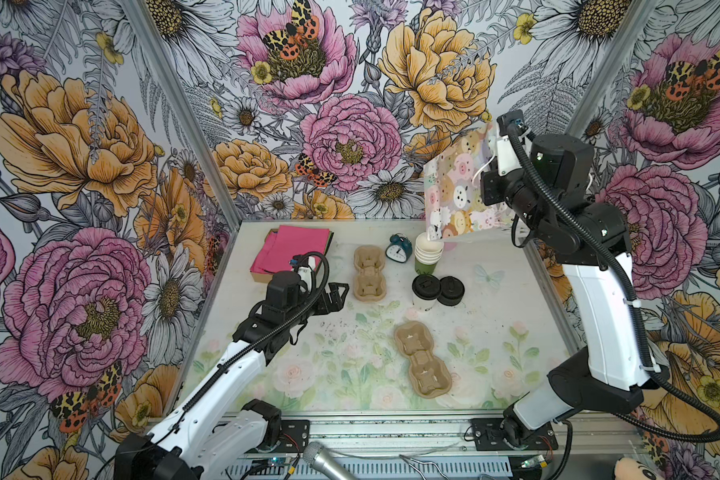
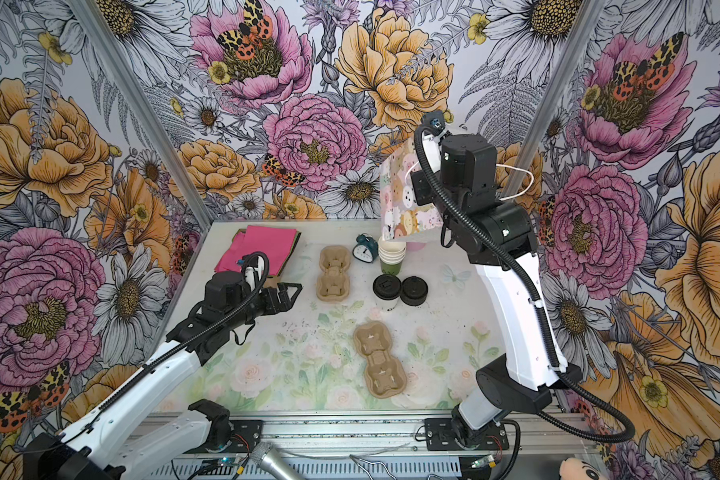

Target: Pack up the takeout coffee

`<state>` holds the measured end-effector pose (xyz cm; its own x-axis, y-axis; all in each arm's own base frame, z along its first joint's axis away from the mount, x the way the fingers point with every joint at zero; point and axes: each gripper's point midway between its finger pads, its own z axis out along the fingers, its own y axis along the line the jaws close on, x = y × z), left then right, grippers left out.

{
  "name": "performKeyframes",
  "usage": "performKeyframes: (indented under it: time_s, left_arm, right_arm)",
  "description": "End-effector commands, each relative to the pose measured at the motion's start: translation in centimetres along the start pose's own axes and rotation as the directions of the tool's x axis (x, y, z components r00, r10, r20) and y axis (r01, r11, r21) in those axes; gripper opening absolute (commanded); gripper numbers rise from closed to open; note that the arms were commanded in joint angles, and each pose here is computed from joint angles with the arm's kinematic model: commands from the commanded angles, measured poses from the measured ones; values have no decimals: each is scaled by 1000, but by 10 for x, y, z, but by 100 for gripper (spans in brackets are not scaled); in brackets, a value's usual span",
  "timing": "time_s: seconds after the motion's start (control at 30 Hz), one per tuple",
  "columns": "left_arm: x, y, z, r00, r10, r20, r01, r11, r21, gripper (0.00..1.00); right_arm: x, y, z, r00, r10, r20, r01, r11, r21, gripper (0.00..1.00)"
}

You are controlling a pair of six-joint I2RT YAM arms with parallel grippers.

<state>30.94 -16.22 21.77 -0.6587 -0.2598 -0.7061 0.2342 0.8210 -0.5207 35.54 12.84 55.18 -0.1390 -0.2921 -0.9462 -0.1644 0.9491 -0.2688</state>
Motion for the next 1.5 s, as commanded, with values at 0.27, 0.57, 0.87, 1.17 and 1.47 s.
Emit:
performKeyframes:
  time_s: [0.27, 0.57, 0.87, 1.17, 1.47]
  left_arm:
    - [-13, 20, 96, 977, 78, -198, -97, 991, -89, 73]
    - [11, 52, 159, 940, 81, -331, -140, 977, -161, 51]
    - [32, 72, 191, 920, 64, -387, -154, 967, -205, 34]
    - [16, 88, 197, 937, 49, -346, -153, 948, -280, 10]
    - [-25, 132, 200, 960, 20, -279, -122, 927, -355, 4]
  right_arm:
    - [-7, 54, -38, 999, 19, 47, -10, 985, -175, 0]
    - [10, 60, -37, 1000, 5, 8, -4, 986, -169, 0]
    - [23, 60, -42, 1000, 20, -6, -21, 984, -177, 0]
    - [28, 66, -48, 998, 55, -16, -57, 974, -220, 0]
    - [39, 89, -50, 996, 77, -53, -89, 956, -280, 0]
